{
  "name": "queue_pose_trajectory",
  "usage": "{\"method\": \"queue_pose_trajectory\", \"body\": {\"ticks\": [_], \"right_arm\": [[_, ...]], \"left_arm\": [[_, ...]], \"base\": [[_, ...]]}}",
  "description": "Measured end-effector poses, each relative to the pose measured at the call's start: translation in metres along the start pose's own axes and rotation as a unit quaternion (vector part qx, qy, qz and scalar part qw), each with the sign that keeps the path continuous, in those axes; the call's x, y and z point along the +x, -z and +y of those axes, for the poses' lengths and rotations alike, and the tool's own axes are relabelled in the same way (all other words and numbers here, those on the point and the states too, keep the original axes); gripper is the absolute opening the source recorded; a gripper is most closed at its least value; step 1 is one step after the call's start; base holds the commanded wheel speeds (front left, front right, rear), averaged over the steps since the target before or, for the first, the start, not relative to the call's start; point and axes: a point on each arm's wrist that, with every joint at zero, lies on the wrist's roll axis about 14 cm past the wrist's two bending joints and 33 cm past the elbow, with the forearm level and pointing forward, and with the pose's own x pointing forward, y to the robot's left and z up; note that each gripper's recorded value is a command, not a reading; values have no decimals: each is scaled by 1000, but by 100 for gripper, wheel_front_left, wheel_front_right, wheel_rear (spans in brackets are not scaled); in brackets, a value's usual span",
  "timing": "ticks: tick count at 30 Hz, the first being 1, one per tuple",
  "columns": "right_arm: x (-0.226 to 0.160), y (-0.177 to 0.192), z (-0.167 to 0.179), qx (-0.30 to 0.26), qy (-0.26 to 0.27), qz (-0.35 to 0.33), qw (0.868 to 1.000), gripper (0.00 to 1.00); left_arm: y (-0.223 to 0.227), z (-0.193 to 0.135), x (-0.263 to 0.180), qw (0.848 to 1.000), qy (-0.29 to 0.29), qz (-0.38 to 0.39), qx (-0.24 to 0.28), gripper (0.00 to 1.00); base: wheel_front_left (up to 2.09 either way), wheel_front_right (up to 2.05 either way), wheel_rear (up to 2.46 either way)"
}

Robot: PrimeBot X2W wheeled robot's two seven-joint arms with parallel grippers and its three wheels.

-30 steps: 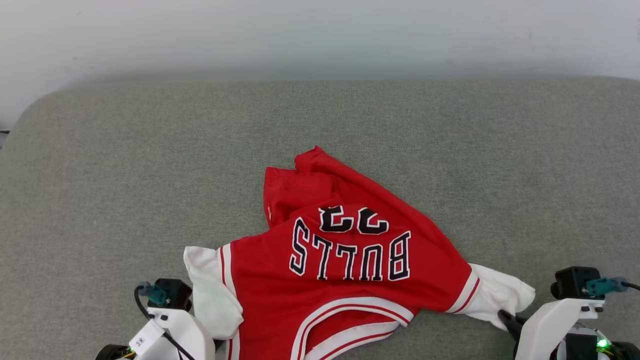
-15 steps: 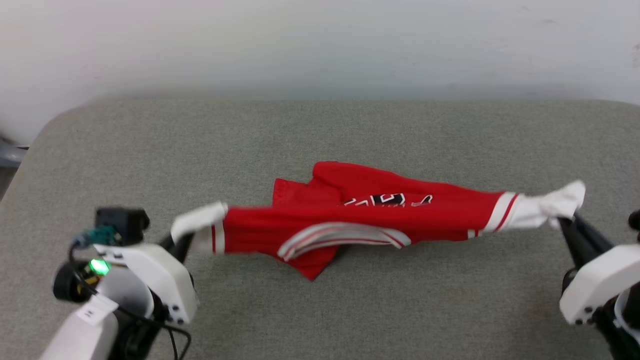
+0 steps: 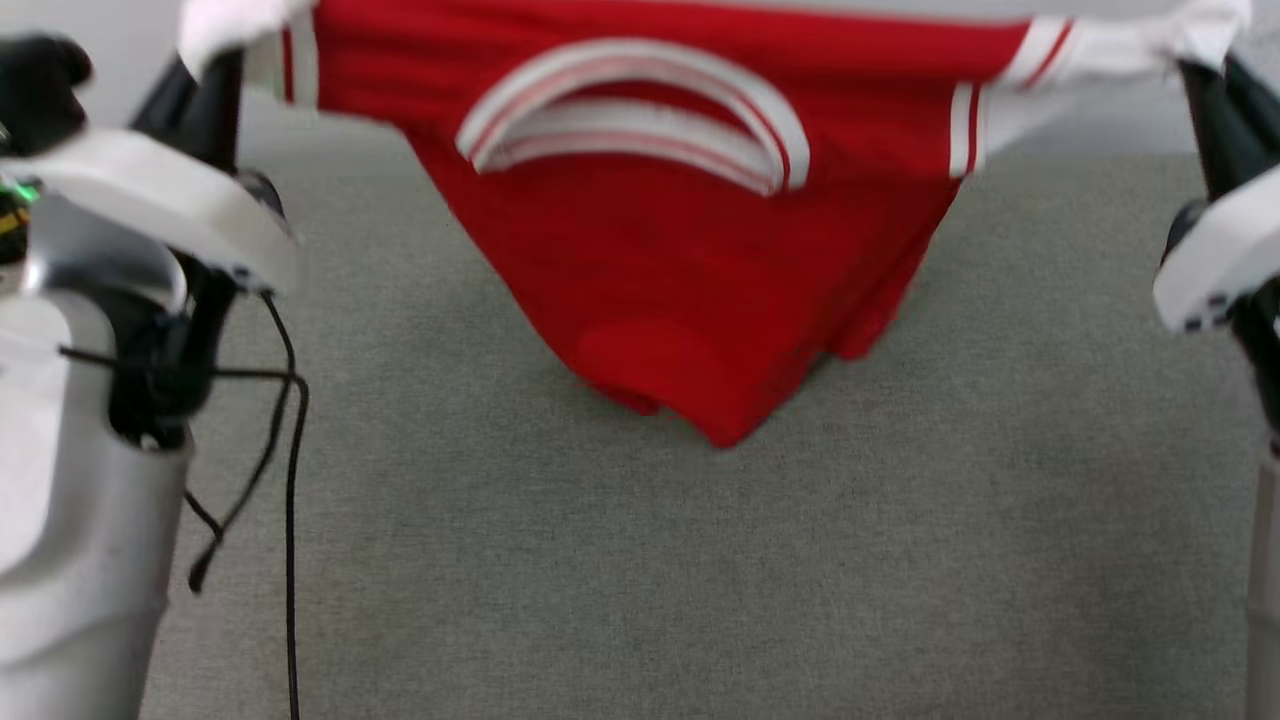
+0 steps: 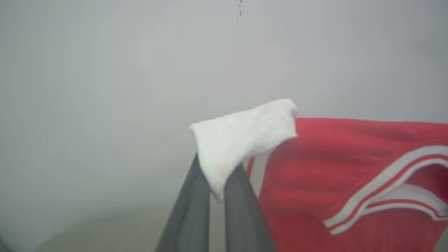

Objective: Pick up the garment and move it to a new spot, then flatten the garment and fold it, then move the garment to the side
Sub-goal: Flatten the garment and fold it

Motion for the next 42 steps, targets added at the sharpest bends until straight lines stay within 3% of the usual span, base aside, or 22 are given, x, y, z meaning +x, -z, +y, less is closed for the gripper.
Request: {"method": "queue_pose_trajectory", "body": {"ticks": [11, 21, 25, 32, 38, 42], "right_arm": [[93, -39, 1, -35, -8, -40, 999, 0], [166, -34, 2, -50, -8, -57, 997, 0], [190, -3, 11, -40, -17, -33, 998, 0], [207, 83, 33, -9, -38, 53, 998, 0], [189, 151, 39, 17, -39, 134, 990, 0], [155, 204, 40, 51, -30, 202, 978, 0]], "left_arm": [[-25, 21, 98, 998, -8, -63, 16, 0], [-4, 37, 165, 997, -17, -71, 29, 0], [28, 45, 180, 998, -24, -48, 18, 0], [115, 53, 180, 999, -36, 36, -8, 0], [189, 54, 146, 990, -54, 125, -42, 0], [236, 57, 102, 976, -78, 192, -72, 0]], "base": [[0, 0, 0], [0, 0, 0], [0, 0, 0], [0, 0, 0], [0, 0, 0], [0, 0, 0]]}}
